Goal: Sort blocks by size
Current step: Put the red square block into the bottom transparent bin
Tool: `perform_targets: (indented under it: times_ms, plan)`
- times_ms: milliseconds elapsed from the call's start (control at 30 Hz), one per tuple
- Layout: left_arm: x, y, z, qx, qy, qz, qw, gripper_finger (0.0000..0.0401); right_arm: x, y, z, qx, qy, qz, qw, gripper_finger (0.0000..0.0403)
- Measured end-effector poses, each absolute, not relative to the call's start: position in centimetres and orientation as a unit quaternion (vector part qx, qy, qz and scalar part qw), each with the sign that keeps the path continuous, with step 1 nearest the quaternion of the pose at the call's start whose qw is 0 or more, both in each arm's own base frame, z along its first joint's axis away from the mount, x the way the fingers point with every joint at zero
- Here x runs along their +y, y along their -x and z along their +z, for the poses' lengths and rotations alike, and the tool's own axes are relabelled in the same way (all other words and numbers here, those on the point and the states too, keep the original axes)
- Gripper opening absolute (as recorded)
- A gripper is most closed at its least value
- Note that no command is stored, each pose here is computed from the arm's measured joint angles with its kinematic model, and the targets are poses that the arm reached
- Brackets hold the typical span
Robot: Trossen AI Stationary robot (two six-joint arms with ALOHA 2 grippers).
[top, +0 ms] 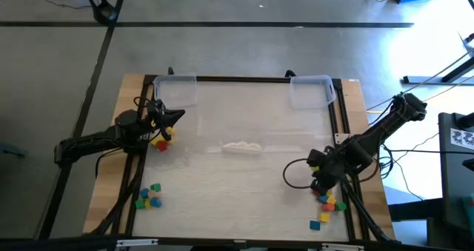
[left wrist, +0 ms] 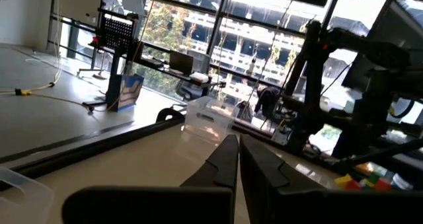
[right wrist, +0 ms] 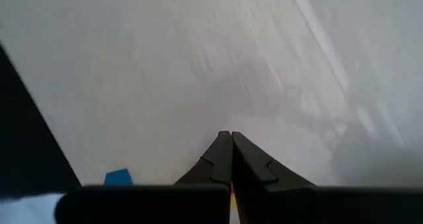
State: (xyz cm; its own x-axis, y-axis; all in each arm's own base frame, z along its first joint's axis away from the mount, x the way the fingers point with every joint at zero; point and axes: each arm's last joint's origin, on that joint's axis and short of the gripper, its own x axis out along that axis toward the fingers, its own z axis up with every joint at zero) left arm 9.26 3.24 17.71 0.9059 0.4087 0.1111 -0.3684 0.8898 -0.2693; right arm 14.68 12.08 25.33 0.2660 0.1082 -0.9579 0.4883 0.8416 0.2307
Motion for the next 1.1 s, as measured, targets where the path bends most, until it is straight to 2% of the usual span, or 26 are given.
perform_targets:
  times_ms: [167,300,433,600,733,1100]
  plan:
    - [3.2,-9.2,17.8,-0.084,0.113,0.201,0.969,0.0005,13.1,-13.9,23.3,0.618,-0.299,-0.153,0.711,0.0034]
    - [3.2,-9.2,17.8,-0.087,0.108,0.201,0.970,0.0005,14.1,-13.8,22.3,0.618,-0.322,-0.146,0.703,0.0099]
    - [3.2,-9.2,17.9,-0.088,0.109,0.201,0.970,0.0005,14.8,-14.1,21.3,0.648,-0.326,-0.147,0.672,0.0173]
    - [3.2,-9.2,17.9,-0.089,0.118,0.200,0.969,0.0005,15.5,-14.7,19.6,0.676,-0.301,-0.170,0.651,0.0236]
    - [3.2,-9.2,17.9,-0.090,0.118,0.200,0.969,0.0005,15.9,-15.0,18.3,0.690,-0.273,-0.184,0.645,0.0257]
    - [3.2,-9.2,17.9,-0.090,0.120,0.200,0.968,0.0005,16.3,-15.5,16.5,0.702,-0.227,-0.198,0.646,0.0259]
